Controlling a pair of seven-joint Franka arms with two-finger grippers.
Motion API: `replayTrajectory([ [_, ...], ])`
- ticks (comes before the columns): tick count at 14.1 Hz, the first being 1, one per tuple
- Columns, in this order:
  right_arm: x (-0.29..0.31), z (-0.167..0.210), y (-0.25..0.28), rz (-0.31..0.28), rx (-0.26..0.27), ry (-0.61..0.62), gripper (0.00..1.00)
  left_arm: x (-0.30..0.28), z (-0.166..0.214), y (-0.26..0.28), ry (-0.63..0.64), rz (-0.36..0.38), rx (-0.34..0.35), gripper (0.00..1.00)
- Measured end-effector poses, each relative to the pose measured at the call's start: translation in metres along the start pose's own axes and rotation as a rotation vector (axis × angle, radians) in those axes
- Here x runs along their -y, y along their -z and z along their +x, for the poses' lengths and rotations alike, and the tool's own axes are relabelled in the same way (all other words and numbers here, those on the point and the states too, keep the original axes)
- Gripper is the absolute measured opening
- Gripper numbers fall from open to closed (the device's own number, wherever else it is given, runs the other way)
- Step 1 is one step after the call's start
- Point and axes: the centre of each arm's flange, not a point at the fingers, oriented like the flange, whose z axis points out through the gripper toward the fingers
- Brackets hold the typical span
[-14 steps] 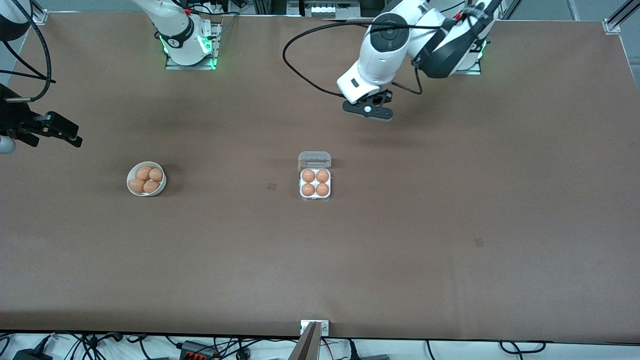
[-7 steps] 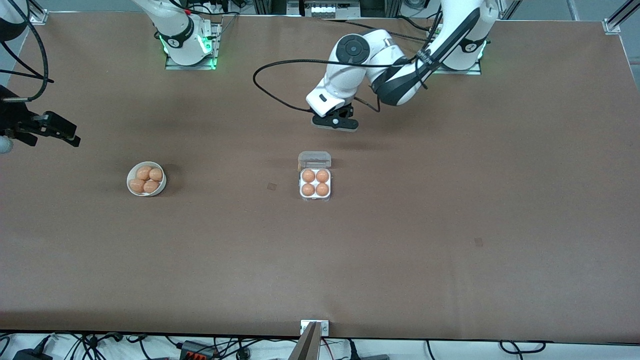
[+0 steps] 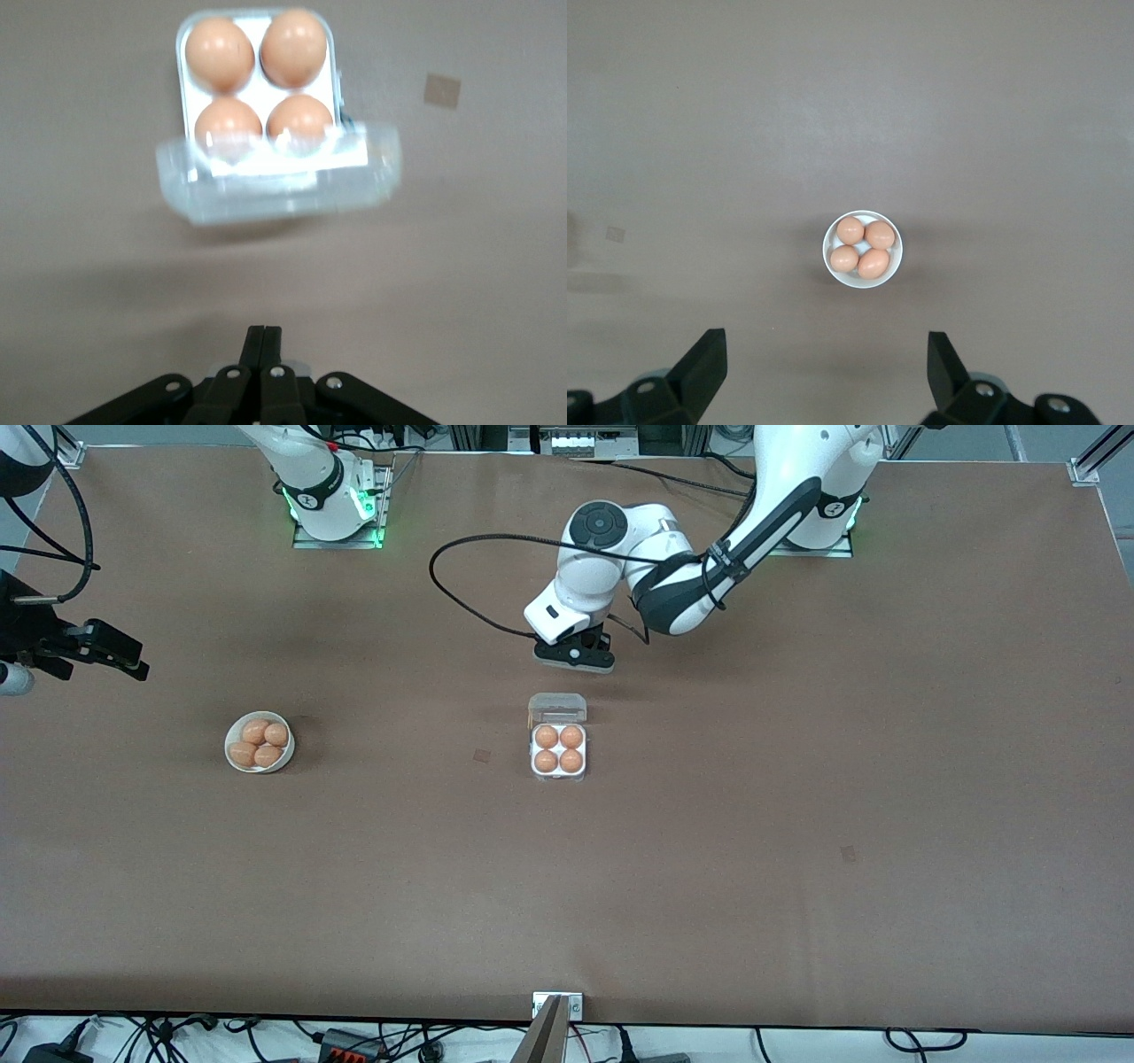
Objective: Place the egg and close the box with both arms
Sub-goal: 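Push the carton lid over the eggs with the left gripper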
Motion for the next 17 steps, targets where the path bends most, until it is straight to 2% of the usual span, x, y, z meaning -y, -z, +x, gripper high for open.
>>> replayTrajectory([
  [5, 0.000, 0.000, 0.000, -0.001, 0.002, 0.000, 1.00, 0.004, 0.027, -0.021, 0.010, -0.012, -0.047, 0.01],
  [9, -0.001, -0.001, -0.001, 0.000, 0.006, -0.002, 1.00, 0.004, 0.060, -0.014, -0.005, -0.028, -0.137, 0.01],
  [15, -0.001, -0.002, -0.001, 0.000, 0.017, -0.002, 1.00, 0.006, 0.077, -0.011, 0.008, -0.039, -0.161, 0.01],
  [17, 0.000, -0.003, -0.002, 0.000, 0.025, 0.000, 1.00, 0.014, 0.084, -0.010, 0.023, -0.009, -0.156, 0.01],
])
